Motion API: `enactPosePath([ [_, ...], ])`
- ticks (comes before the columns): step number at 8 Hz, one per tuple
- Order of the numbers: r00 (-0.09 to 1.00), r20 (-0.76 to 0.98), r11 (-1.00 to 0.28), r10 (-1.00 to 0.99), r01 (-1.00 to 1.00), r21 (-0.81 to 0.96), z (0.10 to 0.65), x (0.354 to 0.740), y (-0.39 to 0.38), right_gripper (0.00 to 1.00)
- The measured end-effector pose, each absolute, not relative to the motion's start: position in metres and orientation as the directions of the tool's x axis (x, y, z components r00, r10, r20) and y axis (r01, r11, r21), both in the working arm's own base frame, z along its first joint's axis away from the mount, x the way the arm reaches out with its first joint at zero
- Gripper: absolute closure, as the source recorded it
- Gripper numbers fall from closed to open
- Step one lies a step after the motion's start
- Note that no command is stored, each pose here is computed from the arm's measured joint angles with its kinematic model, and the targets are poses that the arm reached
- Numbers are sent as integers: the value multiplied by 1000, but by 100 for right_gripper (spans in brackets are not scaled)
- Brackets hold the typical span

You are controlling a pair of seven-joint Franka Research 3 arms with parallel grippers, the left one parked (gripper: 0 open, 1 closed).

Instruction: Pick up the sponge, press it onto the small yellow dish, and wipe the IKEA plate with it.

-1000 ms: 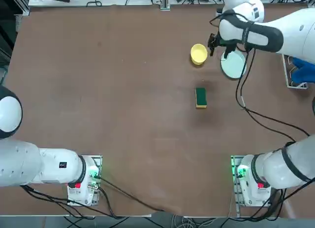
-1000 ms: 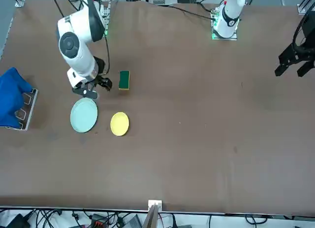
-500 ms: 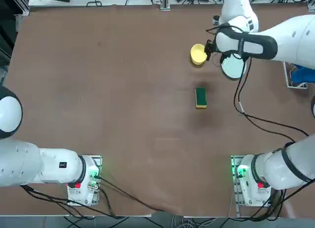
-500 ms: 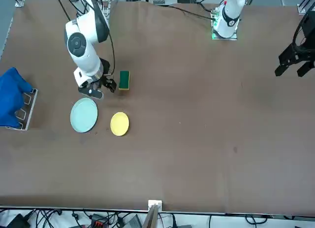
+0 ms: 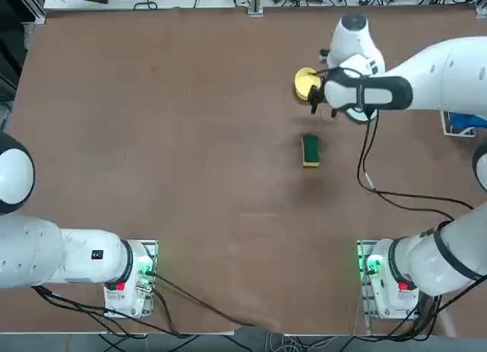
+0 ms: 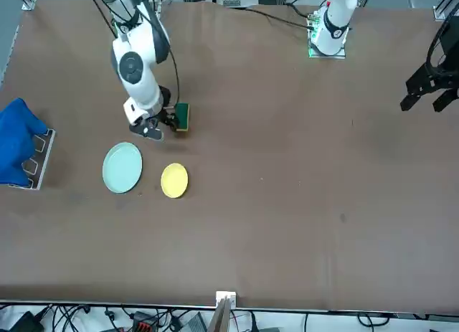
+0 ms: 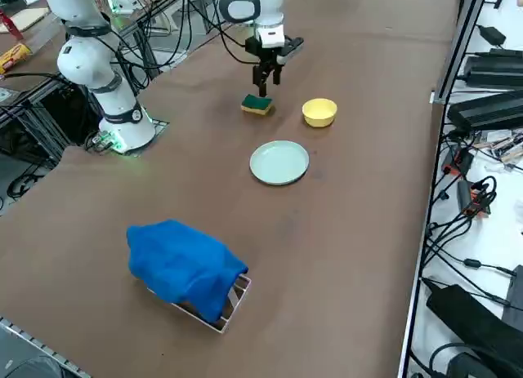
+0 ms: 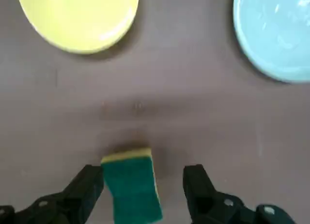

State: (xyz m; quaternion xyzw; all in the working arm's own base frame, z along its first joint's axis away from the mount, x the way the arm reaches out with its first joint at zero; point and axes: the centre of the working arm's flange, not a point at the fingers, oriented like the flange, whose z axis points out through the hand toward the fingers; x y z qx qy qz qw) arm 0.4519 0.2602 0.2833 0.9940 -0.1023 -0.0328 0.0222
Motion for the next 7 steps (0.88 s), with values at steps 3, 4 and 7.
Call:
enactPosePath([
  [3,977,-74,-978,-200,-195,71,271,424,286,0],
  [4,978,-67,-979,-197,-193,63,265,419,286,0],
  [7,980,-47,-981,-193,-192,35,229,399,274,0],
])
